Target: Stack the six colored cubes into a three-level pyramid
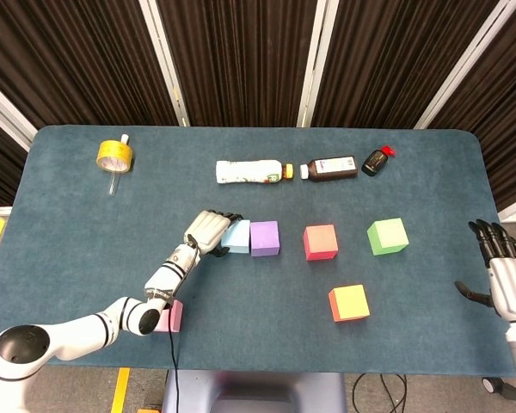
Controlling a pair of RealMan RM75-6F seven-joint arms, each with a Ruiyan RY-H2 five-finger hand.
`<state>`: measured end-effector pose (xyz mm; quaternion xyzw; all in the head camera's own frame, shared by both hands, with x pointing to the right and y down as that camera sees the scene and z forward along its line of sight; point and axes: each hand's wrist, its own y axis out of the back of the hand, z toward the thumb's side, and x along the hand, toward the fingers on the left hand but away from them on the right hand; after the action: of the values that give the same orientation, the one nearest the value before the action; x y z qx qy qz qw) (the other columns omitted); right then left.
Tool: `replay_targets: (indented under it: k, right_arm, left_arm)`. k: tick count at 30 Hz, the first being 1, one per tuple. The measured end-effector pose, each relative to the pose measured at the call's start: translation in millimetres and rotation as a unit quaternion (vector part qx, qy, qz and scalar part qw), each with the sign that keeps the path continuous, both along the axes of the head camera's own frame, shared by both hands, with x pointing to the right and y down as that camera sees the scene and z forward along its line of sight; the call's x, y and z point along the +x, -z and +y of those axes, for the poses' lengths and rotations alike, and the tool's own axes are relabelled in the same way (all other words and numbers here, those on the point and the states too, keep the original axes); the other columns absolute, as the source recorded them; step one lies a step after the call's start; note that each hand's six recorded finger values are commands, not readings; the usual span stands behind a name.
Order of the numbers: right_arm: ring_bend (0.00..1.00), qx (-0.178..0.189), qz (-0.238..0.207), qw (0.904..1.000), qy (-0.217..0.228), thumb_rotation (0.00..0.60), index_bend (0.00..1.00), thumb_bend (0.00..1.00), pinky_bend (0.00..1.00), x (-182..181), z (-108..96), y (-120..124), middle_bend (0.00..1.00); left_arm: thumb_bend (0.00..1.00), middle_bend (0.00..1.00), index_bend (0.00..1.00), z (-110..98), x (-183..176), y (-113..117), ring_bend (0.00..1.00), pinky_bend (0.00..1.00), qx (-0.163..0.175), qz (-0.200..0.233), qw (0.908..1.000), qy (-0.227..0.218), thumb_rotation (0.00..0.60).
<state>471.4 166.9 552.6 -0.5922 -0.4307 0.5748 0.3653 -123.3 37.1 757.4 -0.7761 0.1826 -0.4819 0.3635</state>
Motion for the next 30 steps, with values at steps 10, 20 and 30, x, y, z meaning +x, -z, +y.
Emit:
replay_targets:
  k: [10, 20, 30]
  right_arm:
    - [0.08, -0.001, -0.002, 1.0000, -0.002, 0.600, 0.03, 0.26, 0.26, 2.8, 0.5, -0.3, 0.15]
    - [0.08, -0.002, -0.001, 1.0000, -0.007, 0.600, 0.03, 0.26, 0.26, 7.7, 2.0, 0.0, 0.15]
    - [0.08, 0.000, 0.000, 0.9999, -0.014, 0.600, 0.03, 0.26, 0.26, 12.5, 3.5, 1.3, 0.15]
  left_arm:
    - [0.37, 0.35, 0.24, 5.1, -3.0, 5.1, 0.34, 0.28, 0.001, -0.005, 1.0000, -0.001, 0.600]
    - [0.37, 0.34, 0.23, 9.5, 2.9, 4.8, 0.34, 0.28, -0.012, -0.005, 0.9999, 0.001, 0.600]
    - [0.37, 0.33, 0.22, 6.6, 16.0, 4.3, 0.33, 0.28, -0.016, -0.003, 0.9999, 0.001, 0.600]
